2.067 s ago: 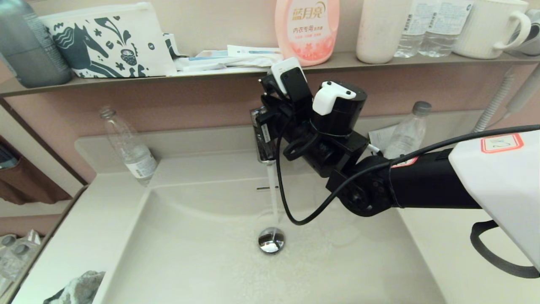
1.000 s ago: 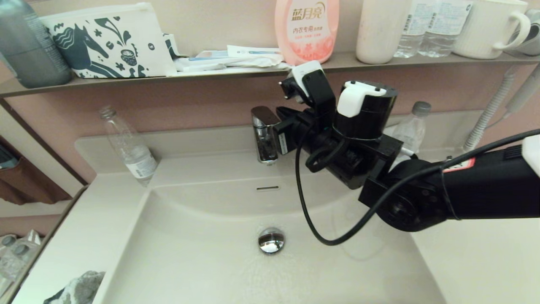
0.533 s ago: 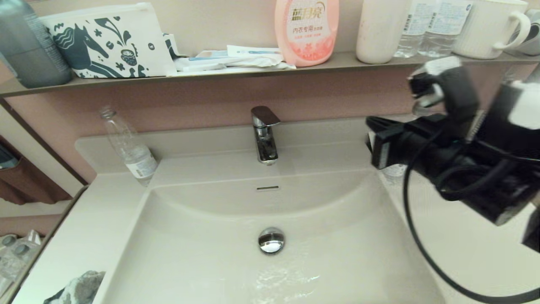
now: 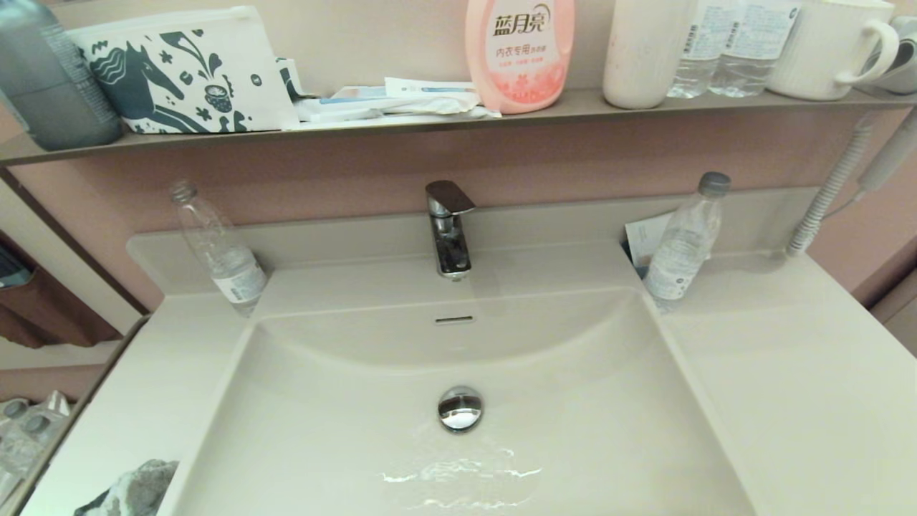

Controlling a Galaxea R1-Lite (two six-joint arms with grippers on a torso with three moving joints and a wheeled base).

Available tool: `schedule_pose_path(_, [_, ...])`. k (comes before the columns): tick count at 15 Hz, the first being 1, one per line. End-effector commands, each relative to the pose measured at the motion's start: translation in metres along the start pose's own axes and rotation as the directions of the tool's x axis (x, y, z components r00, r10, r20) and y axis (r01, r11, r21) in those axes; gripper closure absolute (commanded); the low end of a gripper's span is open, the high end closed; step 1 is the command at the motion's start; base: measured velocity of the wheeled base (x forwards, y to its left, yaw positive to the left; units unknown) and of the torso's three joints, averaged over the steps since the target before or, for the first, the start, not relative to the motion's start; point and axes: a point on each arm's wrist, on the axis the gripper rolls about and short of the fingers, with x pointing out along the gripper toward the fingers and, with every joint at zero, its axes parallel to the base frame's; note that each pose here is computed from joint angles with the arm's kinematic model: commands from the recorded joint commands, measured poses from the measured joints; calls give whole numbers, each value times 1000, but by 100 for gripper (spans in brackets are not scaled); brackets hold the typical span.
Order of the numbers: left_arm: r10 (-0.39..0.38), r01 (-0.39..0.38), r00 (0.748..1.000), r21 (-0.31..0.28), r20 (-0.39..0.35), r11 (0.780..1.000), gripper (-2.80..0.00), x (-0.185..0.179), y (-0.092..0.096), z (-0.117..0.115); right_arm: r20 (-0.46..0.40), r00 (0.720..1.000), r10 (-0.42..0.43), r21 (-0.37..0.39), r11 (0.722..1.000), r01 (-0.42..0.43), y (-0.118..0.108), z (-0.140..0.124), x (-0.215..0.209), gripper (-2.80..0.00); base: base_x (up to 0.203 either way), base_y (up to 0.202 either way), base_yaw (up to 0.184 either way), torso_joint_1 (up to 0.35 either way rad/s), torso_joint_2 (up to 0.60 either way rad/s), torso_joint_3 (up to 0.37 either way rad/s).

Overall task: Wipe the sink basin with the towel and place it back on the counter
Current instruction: Pick up the cloth

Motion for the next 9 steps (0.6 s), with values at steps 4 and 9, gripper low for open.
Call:
schedule_pose_path(4, [1,-1,1000,-1,-1,1000,0,0,0,0,-41,999,2,32,999,0,-37,-28,-119,0,0,0,0,0,0,0])
schedule_pose_path(9, [1,-1,1000,-1,0,1000,0,0,0,0,-192,978,82,49,996,-74,-40,-103,-149,0,0,0,0,0,0,0])
